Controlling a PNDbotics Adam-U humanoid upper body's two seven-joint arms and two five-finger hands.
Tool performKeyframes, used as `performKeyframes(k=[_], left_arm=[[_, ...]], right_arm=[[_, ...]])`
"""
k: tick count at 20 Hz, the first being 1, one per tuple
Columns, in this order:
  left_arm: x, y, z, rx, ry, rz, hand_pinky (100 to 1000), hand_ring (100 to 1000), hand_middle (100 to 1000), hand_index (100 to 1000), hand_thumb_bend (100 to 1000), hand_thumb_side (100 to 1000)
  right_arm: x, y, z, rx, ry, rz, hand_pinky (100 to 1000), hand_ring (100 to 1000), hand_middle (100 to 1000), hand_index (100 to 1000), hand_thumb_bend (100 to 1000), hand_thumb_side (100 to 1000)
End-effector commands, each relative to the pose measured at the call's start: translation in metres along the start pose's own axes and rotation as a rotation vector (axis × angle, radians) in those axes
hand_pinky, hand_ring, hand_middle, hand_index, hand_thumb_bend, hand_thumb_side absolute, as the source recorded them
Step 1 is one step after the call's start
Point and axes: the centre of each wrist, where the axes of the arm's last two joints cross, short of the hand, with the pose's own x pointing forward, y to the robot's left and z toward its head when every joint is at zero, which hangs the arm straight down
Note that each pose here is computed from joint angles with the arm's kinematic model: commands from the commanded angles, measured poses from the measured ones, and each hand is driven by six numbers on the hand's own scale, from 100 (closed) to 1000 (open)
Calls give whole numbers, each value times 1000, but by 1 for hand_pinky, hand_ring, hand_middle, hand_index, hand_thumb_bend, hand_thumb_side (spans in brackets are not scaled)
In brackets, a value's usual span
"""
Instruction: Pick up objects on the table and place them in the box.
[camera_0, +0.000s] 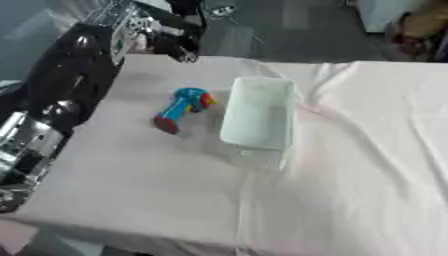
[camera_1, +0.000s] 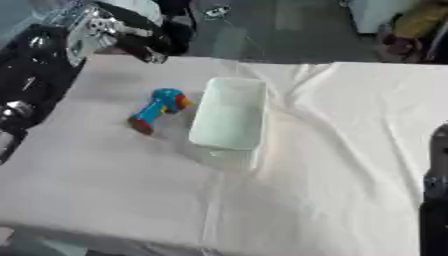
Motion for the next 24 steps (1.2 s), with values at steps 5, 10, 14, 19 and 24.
performKeyframes(k=[5,10,14,19,24], left_arm=[[-11,6,-5,-213,111,-86,571,826,760,884,939,1000],[-8,4,-12,-285,85,-125,529,779,733,866,936,1000],[-11,-7,-18,-359,5,-137,571,811,792,918,1000,1000],[-12,-27,-29,-448,-85,-144,776,961,919,1000,1000,1000],[-2,-34,-39,-511,-84,-180,664,872,842,994,1000,1000]], right_arm=[[2,3,-4,7,-17,-5,288,357,454,614,100,1000],[2,3,-3,4,-12,-4,288,357,454,614,100,1000],[2,2,-2,1,-7,-1,290,359,454,614,100,1000],[2,1,0,1,3,3,289,359,454,614,100,1000],[2,1,1,1,10,4,289,358,454,614,100,1000]])
